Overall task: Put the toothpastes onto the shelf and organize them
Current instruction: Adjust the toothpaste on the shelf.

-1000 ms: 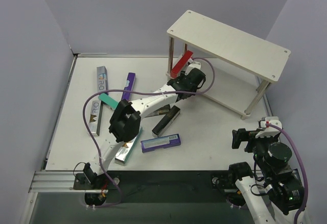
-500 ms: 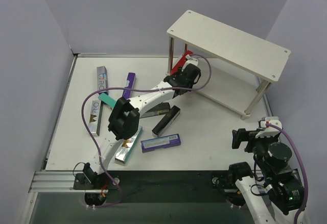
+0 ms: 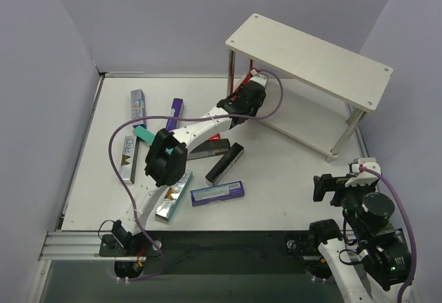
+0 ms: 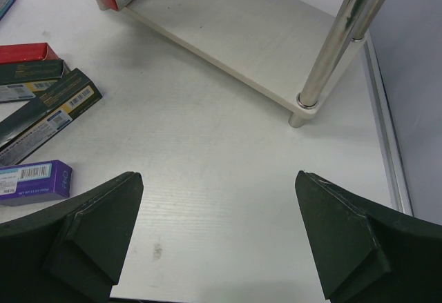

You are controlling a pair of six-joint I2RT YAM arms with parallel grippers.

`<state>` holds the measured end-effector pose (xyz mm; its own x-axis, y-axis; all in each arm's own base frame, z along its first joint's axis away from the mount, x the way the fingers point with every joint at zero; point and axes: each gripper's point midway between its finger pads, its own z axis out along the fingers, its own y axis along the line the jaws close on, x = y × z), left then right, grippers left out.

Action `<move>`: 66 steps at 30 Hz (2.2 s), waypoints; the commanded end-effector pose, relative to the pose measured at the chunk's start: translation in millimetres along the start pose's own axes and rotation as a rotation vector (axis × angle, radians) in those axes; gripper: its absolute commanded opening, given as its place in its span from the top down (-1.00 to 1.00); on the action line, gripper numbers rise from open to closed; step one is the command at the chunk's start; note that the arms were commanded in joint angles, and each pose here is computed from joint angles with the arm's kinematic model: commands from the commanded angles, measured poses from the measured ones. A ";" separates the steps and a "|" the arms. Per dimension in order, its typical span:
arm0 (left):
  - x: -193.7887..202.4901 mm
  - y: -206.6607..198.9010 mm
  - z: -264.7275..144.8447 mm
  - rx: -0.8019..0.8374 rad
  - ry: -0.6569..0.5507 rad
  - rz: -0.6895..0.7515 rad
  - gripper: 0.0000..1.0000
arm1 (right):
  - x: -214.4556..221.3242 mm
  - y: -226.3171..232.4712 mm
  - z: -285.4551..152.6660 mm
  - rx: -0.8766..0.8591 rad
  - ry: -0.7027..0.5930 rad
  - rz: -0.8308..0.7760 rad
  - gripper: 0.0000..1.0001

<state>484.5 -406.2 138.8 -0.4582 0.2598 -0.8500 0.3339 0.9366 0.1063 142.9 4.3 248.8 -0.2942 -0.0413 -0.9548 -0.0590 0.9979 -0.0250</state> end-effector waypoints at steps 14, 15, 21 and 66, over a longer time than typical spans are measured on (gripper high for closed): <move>-55.1 17.2 8.7 -0.017 -0.166 -0.010 0.18 | -6.9 2.8 1.3 -0.017 -0.010 -0.011 -1.00; -55.4 19.0 8.7 -0.022 -0.166 -0.008 0.18 | -7.0 2.5 1.0 -0.016 -0.011 -0.011 -1.00; -57.5 24.3 7.9 -0.049 -0.173 0.005 -0.02 | -6.8 2.7 1.5 -0.017 -0.008 -0.013 -1.00; 83.1 161.5 -138.9 -0.027 0.055 -0.269 -0.93 | -1.4 33.2 14.5 -0.161 0.048 0.045 -1.00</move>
<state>409.2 -208.5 163.3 -0.5278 0.0963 -0.8439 0.1840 0.9829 -0.0029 147.3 24.7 242.1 -0.3445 -0.0370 -0.9380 -0.1543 0.9879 0.0177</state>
